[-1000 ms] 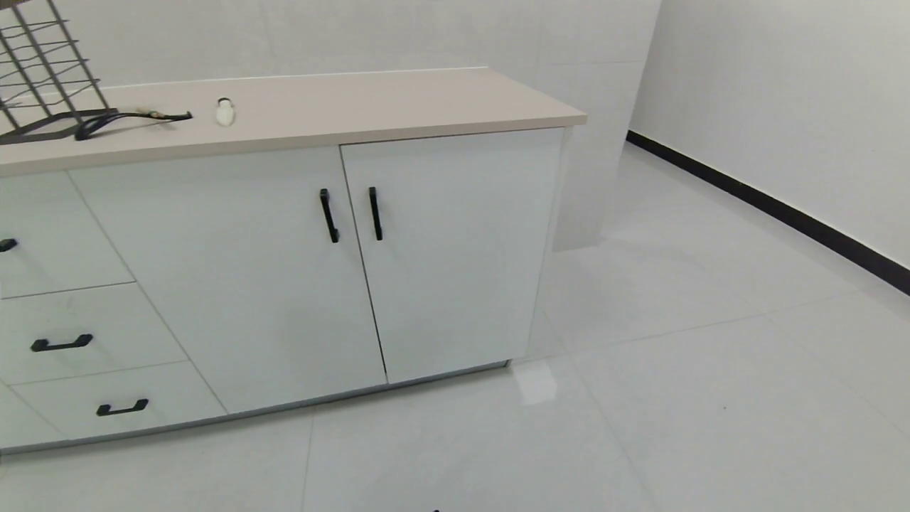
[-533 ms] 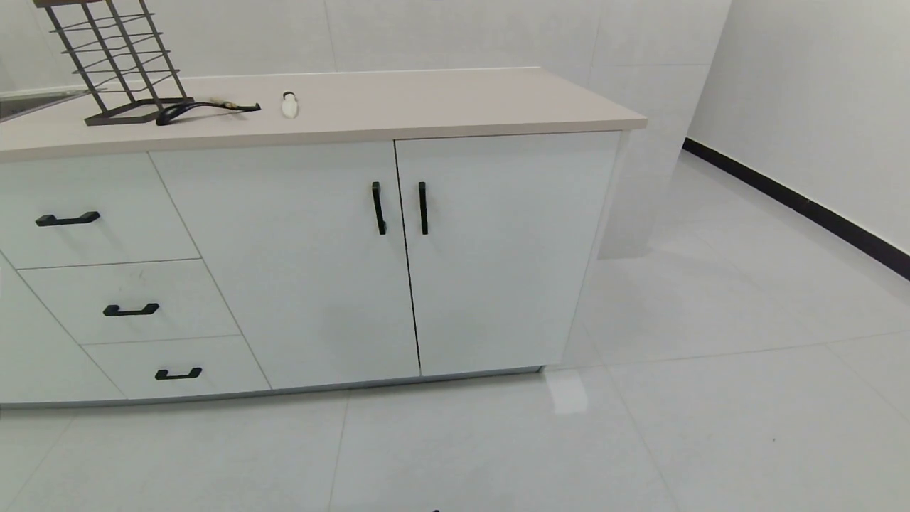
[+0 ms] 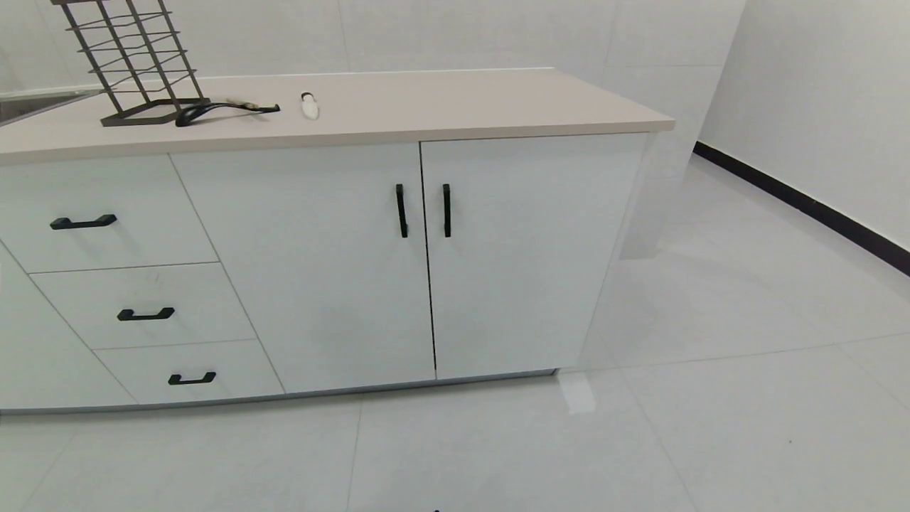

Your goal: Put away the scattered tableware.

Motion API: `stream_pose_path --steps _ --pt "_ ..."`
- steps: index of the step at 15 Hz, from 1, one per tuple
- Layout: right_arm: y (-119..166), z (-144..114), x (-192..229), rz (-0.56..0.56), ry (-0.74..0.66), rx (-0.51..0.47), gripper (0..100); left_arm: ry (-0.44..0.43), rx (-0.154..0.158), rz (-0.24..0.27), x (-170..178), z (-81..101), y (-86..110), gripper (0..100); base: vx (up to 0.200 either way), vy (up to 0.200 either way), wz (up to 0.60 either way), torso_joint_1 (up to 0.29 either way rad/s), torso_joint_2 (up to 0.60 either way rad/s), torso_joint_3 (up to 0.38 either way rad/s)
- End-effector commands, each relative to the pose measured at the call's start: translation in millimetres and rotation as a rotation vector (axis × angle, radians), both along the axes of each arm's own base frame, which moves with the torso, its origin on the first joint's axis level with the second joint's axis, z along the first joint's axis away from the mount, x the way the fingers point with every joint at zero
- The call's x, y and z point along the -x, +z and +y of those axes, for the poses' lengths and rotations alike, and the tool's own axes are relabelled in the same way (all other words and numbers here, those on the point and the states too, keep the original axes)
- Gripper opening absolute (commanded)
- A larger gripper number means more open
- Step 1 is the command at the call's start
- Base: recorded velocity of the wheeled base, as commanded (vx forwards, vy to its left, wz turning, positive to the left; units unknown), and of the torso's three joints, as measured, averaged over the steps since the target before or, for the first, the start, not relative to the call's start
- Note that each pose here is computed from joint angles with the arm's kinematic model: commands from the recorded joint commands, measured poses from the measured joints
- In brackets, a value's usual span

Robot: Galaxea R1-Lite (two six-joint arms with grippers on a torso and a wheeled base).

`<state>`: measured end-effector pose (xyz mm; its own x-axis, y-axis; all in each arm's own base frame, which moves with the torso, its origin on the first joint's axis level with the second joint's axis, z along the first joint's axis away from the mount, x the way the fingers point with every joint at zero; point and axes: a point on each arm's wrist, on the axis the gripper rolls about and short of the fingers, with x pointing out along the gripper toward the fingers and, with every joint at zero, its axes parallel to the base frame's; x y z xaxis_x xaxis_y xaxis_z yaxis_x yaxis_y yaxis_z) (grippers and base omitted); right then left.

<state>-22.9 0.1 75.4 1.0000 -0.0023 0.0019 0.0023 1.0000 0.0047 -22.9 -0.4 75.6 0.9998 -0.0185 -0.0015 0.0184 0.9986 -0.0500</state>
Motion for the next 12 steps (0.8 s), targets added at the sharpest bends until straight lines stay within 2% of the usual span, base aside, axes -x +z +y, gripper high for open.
stream_pose_path --steps 1,5,7,12 --pt "0.0 0.0 -0.1 0.002 0.001 0.000 0 0.000 0.001 0.002 -0.1 0.0 0.0 100 0.000 0.200 0.00 0.002 0.00 -0.007" --pt "0.0 0.0 -0.1 0.002 0.001 0.000 0 0.000 0.001 0.002 -0.1 0.0 0.0 100 0.000 0.200 0.00 0.002 0.00 0.006" --pt "0.0 0.0 -0.1 0.002 0.001 0.000 0 0.000 0.001 0.000 0.0 0.0 0.4 100 0.000 0.000 0.00 0.000 0.00 0.000" --pt "0.0 0.0 -0.1 0.002 0.001 0.000 0 0.000 0.002 0.000 0.0 0.0 0.4 100 0.200 0.000 0.00 0.004 0.00 0.002"
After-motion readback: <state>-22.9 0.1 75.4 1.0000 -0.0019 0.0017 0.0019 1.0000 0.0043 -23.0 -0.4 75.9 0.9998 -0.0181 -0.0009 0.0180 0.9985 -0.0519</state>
